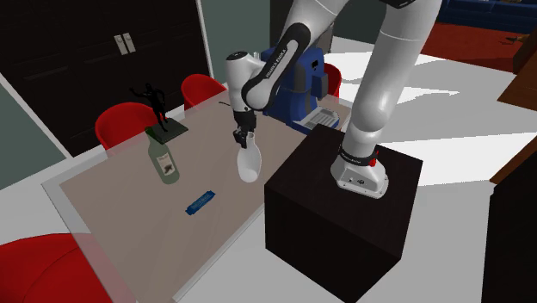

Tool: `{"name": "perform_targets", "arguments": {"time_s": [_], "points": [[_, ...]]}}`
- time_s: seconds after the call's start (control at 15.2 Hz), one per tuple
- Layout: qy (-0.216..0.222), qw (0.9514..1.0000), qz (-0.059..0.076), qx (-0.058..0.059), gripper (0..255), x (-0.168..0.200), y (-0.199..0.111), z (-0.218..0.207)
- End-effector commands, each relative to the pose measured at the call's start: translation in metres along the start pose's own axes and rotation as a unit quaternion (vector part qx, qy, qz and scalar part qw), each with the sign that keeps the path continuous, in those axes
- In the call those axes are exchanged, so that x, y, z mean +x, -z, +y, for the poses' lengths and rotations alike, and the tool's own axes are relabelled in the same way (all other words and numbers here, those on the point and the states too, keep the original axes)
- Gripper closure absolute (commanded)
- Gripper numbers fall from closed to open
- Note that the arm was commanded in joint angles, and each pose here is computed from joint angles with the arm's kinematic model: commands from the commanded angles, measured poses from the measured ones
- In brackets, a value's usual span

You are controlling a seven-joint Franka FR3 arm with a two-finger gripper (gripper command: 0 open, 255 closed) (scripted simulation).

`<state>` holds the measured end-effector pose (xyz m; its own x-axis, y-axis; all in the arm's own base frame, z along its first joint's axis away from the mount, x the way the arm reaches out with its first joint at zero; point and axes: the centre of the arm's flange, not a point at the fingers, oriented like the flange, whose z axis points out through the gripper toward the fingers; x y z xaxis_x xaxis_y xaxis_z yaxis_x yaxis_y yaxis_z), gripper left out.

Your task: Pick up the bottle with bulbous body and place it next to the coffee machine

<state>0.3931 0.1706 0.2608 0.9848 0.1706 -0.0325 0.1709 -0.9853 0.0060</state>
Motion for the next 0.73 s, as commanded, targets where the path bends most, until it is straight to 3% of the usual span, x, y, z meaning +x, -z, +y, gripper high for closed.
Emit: {"name": "perform_targets", "arguments": {"time_s": [0.0,0.66], "points": [[0.000,1.0000,0.000,0.000,255,-0.001,0.011,0.001],[0.000,1.0000,0.000,0.000,255,-0.003,0.064,0.001]]}}
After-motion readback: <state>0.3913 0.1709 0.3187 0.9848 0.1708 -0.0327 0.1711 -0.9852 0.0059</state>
